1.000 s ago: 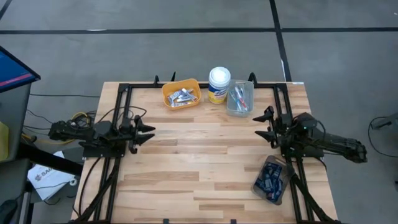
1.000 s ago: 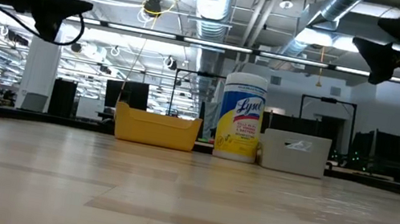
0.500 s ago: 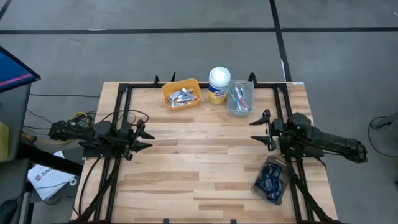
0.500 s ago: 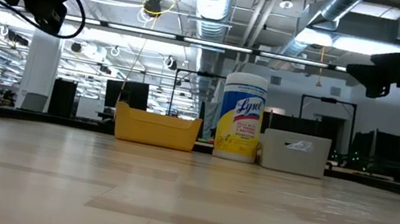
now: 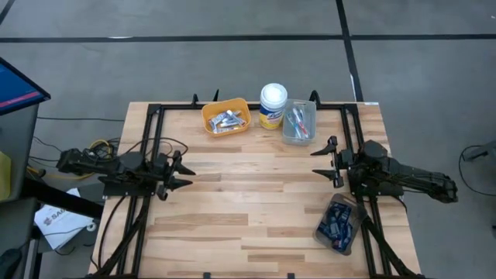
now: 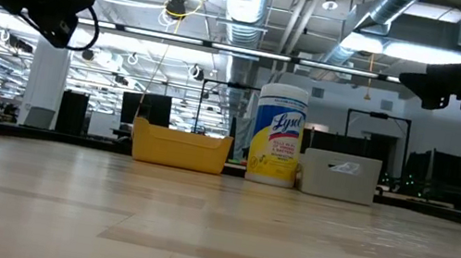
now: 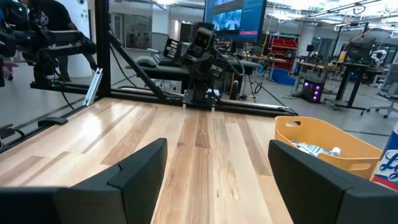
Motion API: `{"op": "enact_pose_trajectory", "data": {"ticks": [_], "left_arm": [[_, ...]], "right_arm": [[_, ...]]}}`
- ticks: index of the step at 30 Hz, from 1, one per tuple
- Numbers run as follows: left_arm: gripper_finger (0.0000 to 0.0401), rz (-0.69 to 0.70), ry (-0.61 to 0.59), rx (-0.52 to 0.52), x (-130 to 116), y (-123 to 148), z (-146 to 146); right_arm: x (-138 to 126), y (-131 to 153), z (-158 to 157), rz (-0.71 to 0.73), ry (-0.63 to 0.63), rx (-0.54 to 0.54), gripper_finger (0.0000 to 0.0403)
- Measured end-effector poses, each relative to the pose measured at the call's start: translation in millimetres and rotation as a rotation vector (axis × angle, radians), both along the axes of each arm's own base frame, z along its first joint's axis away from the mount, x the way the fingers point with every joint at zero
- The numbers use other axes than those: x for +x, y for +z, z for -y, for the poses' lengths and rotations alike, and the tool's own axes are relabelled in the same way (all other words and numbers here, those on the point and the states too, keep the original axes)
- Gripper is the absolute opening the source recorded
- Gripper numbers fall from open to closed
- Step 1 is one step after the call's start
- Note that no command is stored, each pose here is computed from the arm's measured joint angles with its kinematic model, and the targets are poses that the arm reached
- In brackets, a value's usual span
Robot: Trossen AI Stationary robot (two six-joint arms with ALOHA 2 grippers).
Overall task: Pick & Place Travel size toiletries
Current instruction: Return to Home Position
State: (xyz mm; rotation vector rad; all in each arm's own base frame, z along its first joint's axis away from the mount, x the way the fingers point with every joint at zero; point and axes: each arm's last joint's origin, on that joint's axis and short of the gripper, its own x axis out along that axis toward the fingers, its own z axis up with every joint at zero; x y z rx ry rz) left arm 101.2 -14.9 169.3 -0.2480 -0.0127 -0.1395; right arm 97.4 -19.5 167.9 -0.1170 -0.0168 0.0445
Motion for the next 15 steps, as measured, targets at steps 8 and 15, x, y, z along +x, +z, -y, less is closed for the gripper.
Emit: {"op": "enact_pose_trajectory", "data": {"ticks": [8,15], "left_arm": [[0.0159,-0.036,0.0,0.004,2.7,-3.0,0.4],[0.0159,-0.061,0.0,0.008,4.5,-5.1,0.7]], "right_arm": [[0.0,-0.1,0.0,-0.001,0.0,0.0,0.0273],[0.0,-0.2,0.0,-0.002,0.0,0.001,0.0273]]}}
